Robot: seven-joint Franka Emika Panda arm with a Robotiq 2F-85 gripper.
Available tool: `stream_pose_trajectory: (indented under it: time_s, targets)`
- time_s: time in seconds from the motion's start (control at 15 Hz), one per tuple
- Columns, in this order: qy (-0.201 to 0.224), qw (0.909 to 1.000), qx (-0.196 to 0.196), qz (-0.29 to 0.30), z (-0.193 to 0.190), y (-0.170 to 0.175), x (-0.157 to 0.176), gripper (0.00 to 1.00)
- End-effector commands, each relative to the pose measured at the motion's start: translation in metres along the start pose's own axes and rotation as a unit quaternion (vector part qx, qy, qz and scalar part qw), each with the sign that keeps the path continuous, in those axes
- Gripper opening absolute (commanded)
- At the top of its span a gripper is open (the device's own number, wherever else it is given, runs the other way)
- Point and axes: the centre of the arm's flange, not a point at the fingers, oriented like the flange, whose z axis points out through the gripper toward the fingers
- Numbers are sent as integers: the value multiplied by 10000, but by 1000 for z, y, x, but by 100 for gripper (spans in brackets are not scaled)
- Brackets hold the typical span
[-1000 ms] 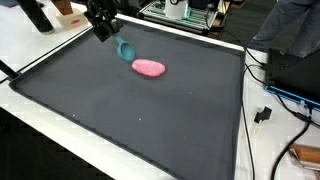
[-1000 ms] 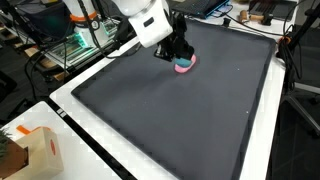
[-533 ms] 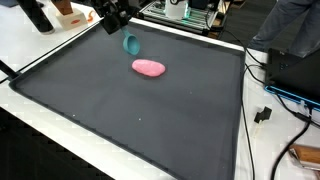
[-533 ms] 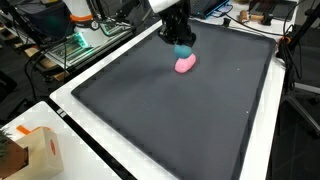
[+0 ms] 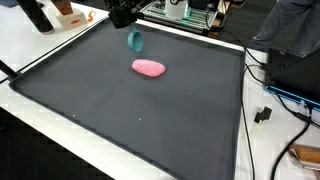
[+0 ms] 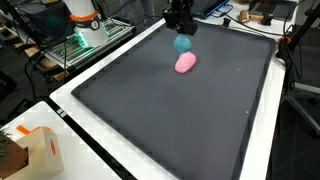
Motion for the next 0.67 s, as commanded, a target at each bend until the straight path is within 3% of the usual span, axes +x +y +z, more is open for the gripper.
stream_pose_trajectory:
  time_s: [0.0, 0.6]
  targets:
    - [111, 9990, -429, -54, -4, -27, -17, 25]
    - [339, 9925, -1141, -271, 6, -73, -32, 25]
